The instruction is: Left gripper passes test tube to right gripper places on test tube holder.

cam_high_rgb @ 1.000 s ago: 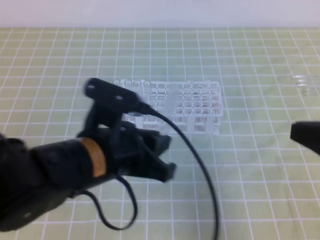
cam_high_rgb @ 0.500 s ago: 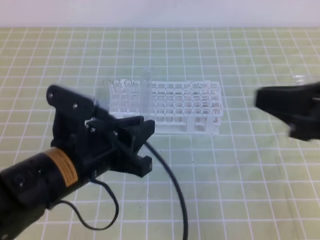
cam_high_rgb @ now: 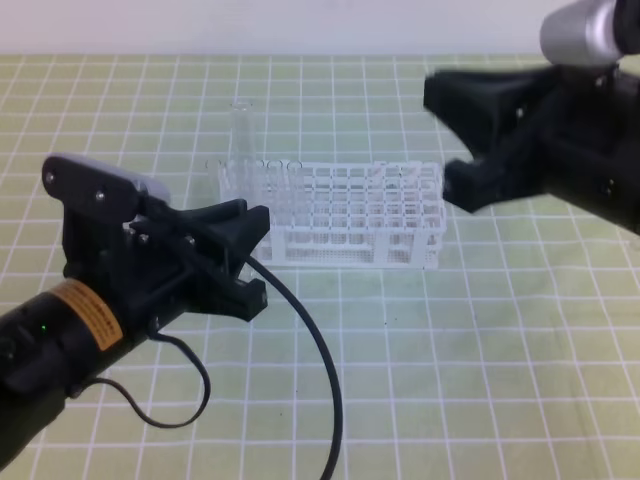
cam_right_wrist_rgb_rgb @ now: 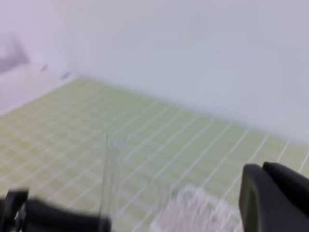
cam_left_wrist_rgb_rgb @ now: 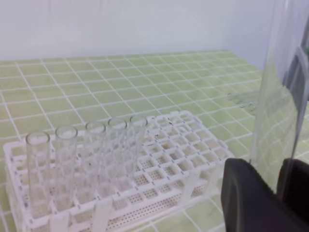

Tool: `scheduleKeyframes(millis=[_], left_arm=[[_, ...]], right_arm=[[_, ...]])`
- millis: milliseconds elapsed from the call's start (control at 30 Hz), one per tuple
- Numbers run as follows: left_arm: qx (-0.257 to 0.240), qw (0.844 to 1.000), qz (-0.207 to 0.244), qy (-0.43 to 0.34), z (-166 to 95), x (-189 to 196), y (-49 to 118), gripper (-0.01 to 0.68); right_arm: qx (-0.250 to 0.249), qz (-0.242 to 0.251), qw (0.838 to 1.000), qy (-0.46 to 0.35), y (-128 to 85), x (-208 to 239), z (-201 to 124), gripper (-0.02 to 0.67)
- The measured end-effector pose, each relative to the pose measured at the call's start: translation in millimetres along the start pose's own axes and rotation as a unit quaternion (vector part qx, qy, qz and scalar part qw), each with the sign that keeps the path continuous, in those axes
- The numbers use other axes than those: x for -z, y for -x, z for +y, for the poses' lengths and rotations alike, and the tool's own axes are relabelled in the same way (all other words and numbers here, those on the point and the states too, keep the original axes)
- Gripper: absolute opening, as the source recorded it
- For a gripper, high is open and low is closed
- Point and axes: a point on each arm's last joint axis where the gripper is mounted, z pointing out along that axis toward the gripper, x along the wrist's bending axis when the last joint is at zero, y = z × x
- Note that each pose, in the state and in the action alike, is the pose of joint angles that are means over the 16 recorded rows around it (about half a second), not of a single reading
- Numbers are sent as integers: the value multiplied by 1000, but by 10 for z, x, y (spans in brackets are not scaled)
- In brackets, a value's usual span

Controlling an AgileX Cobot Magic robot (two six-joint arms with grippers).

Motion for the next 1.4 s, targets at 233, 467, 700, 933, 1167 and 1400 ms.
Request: scheduleKeyframes(millis=[233, 467, 700, 933, 1167, 1400], left_arm=[[-7, 1000, 2, 16, 34, 6, -26, 23], [-21, 1000, 1, 18, 38, 6, -24, 23], [-31, 999, 5, 9, 24, 7, -32, 11], [-33, 999, 8, -1, 4, 5, -39, 17], [-24, 1000, 14, -4, -4, 3, -49, 30], [-1, 1000, 23, 0, 4, 5, -66, 36]], right_arm=[[49, -26, 997, 47, -164, -144, -22, -15], [88, -35, 994, 52, -293, -307, -141, -15], [103, -41, 992, 54, -332, -402, -203, -15], [87, -40, 994, 54, -361, -425, -226, -15], [57, -32, 997, 41, -377, -431, -255, -15], [57, -25, 997, 35, -388, -434, -266, -15]])
